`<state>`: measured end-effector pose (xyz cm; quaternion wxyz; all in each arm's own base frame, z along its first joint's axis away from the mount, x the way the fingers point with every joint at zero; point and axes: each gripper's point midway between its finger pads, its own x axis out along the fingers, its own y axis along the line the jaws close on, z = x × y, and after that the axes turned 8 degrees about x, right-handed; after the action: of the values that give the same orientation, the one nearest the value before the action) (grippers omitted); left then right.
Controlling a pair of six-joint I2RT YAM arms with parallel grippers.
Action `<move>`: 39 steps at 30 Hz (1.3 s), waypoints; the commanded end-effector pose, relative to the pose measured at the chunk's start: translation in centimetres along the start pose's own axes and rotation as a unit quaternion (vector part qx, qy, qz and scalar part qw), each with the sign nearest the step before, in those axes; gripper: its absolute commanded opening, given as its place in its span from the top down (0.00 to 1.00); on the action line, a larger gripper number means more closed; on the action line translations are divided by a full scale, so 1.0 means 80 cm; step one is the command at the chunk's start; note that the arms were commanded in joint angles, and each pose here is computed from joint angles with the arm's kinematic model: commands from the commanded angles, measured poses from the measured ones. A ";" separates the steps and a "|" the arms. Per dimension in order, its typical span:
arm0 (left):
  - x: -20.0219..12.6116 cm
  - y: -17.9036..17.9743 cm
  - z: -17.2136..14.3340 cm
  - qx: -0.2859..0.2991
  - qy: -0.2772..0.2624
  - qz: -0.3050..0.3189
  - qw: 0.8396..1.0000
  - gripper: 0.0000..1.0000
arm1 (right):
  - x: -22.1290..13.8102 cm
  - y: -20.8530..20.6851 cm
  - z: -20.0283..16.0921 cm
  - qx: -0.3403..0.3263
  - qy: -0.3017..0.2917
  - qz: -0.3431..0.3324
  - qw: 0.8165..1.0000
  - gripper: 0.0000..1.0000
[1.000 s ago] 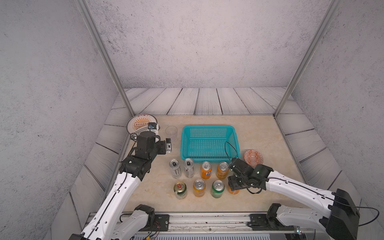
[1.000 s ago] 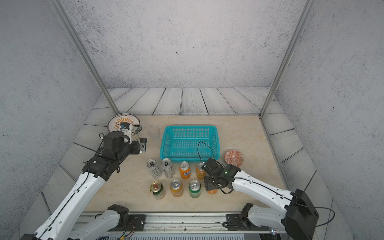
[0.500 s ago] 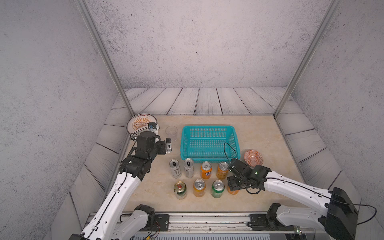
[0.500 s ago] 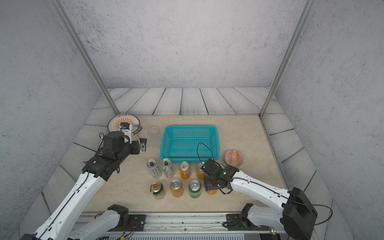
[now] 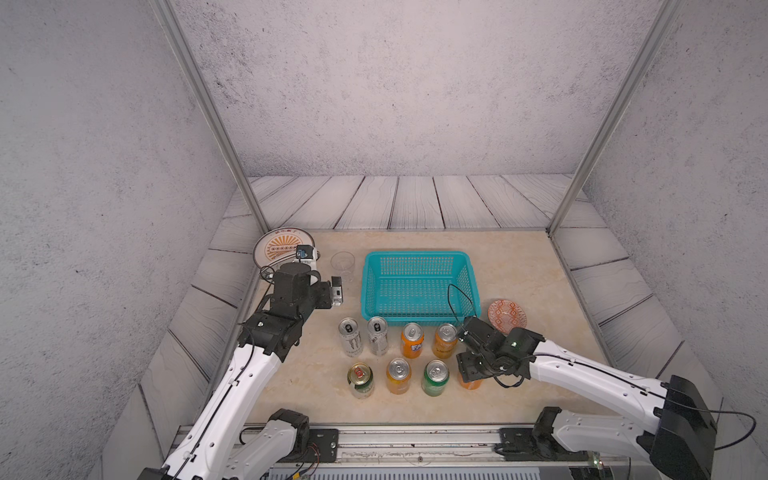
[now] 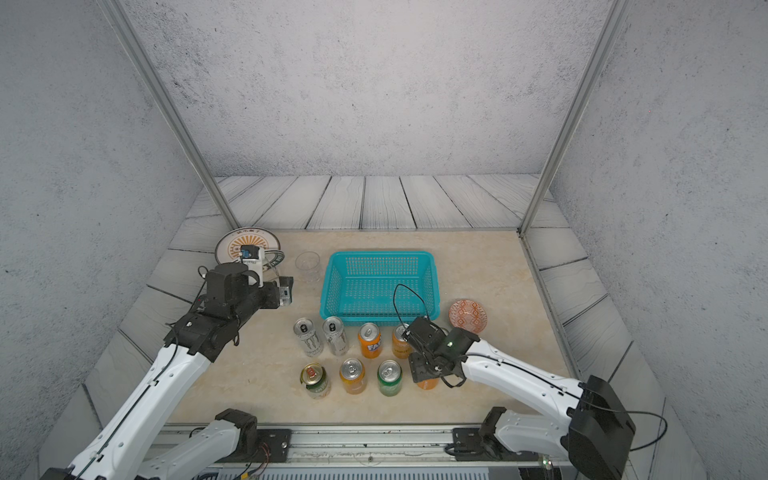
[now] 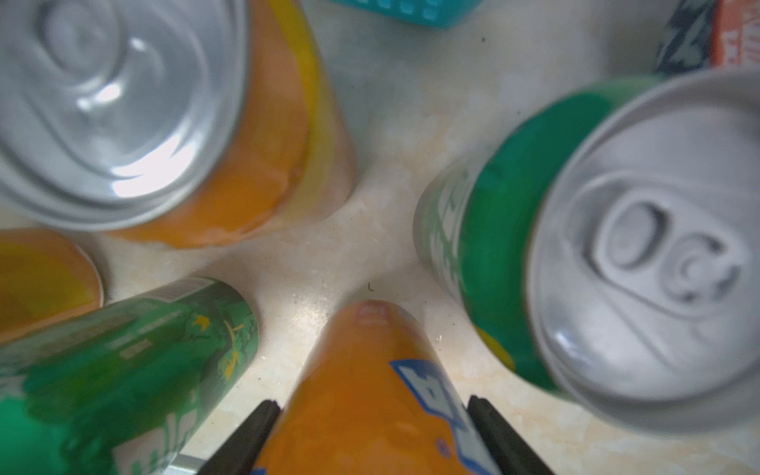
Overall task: Take out the drinks from the basket
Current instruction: Place the drink at the center of the board, then reset both arms
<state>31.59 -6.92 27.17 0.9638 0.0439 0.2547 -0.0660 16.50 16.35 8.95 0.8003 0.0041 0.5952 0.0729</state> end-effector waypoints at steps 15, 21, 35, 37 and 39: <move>0.001 0.007 0.001 -0.002 -0.003 0.010 1.000 0.01 | -0.035 0.006 0.023 -0.001 -0.046 0.019 0.999 0.22; 0.001 0.008 0.001 -0.002 -0.003 0.012 1.000 0.01 | -0.076 -0.001 0.043 -0.005 -0.082 0.012 0.997 0.15; 0.001 0.011 0.000 -0.002 -0.002 0.017 1.000 0.01 | -0.182 -0.023 0.134 -0.047 -0.251 -0.031 0.966 0.00; 0.000 0.012 0.001 -0.002 -0.003 0.017 1.000 0.01 | -0.200 -0.031 0.153 -0.042 -0.273 -0.038 0.960 0.01; -0.001 0.012 0.002 -0.002 -0.005 0.017 1.000 0.01 | -0.216 -0.041 0.170 -0.034 -0.296 -0.039 0.954 0.00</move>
<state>31.67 -6.50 27.18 0.9643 0.0439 0.2546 -0.0578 23.60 13.60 26.87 0.9283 0.0017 0.3642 0.0747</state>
